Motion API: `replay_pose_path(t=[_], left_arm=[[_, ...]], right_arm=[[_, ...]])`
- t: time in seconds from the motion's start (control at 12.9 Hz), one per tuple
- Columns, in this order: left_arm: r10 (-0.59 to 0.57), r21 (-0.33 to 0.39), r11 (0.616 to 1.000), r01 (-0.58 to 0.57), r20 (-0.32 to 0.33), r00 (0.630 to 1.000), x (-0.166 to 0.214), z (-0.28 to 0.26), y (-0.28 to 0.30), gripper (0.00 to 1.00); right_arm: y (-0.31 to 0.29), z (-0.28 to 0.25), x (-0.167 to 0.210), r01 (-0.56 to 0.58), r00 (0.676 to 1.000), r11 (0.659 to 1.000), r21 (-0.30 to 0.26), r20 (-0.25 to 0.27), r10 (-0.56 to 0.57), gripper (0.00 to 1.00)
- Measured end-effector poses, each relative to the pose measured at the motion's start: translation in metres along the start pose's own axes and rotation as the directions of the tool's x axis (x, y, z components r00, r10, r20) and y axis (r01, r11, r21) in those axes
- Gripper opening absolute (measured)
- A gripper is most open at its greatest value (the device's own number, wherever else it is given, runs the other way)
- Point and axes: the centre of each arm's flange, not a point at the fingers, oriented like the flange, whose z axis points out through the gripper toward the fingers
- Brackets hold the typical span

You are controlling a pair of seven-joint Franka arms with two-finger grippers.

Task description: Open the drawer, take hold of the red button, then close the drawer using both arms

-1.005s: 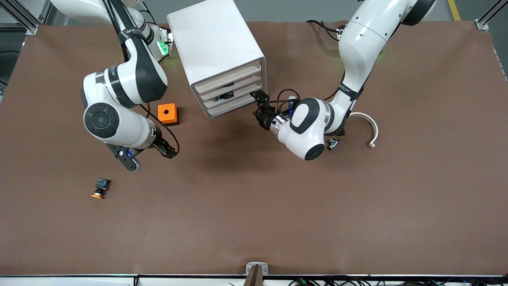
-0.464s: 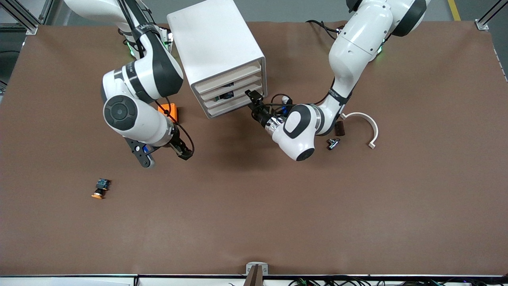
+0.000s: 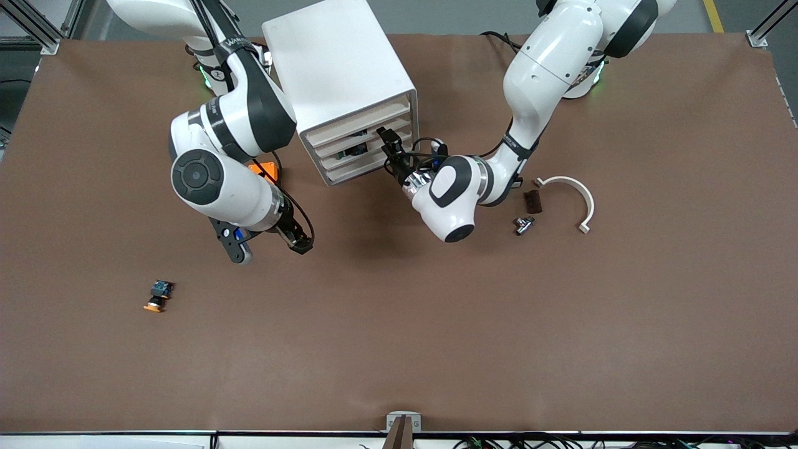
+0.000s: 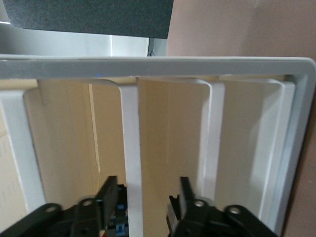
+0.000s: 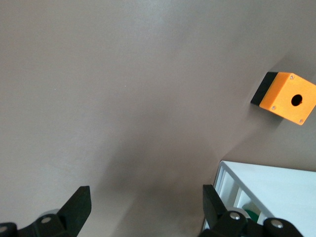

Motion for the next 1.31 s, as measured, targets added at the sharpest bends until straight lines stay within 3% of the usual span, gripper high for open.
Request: replay_pose_path(t=[0.08, 0.15, 0.39, 0.62, 0.93, 1.16, 1.31], left_arm=[[0.002, 0.0, 1.0, -0.002, -0.007, 1.0, -0.001, 0.005, -0.001, 0.45], [0.002, 0.0, 1.0, -0.002, -0.011, 1.0, -0.001, 0.007, -0.002, 0.43], [0.003, 0.021, 1.0, -0.003, -0.012, 1.0, -0.001, 0.005, -0.005, 0.13], [-0.004, 0.016, 1.0, 0.004, 0.022, 1.0, 0.003, -0.018, 0.001, 0.14], [0.046, -0.018, 0.999, -0.044, 0.166, 0.985, 0.021, -0.114, 0.017, 0.14], [0.098, -0.046, 0.995, -0.09, 0.221, 0.97, 0.029, -0.148, 0.024, 0.14], [0.136, -0.067, 0.99, -0.124, 0.236, 0.962, 0.028, -0.158, 0.023, 0.32]], right_arm=[[-0.001, -0.002, -0.003, -0.01, 1.0, 1.0, 0.009, 0.002, 0.01, 1.0], [-0.003, -0.004, -0.009, -0.02, 1.0, 1.0, 0.019, 0.002, 0.02, 1.0], [-0.007, -0.006, -0.028, -0.046, 0.999, 0.998, 0.038, -0.001, 0.046, 1.0], [-0.008, -0.008, -0.031, -0.059, 0.998, 0.997, 0.046, 0.0, 0.059, 1.0], [-0.01, -0.008, -0.044, -0.076, 0.997, 0.996, 0.048, 0.02, 0.075, 1.0], [-0.011, -0.012, -0.055, -0.086, 0.996, 0.995, 0.057, 0.024, 0.085, 1.0], [-0.013, -0.012, -0.069, -0.092, 0.996, 0.993, 0.071, 0.026, 0.09, 1.0]])
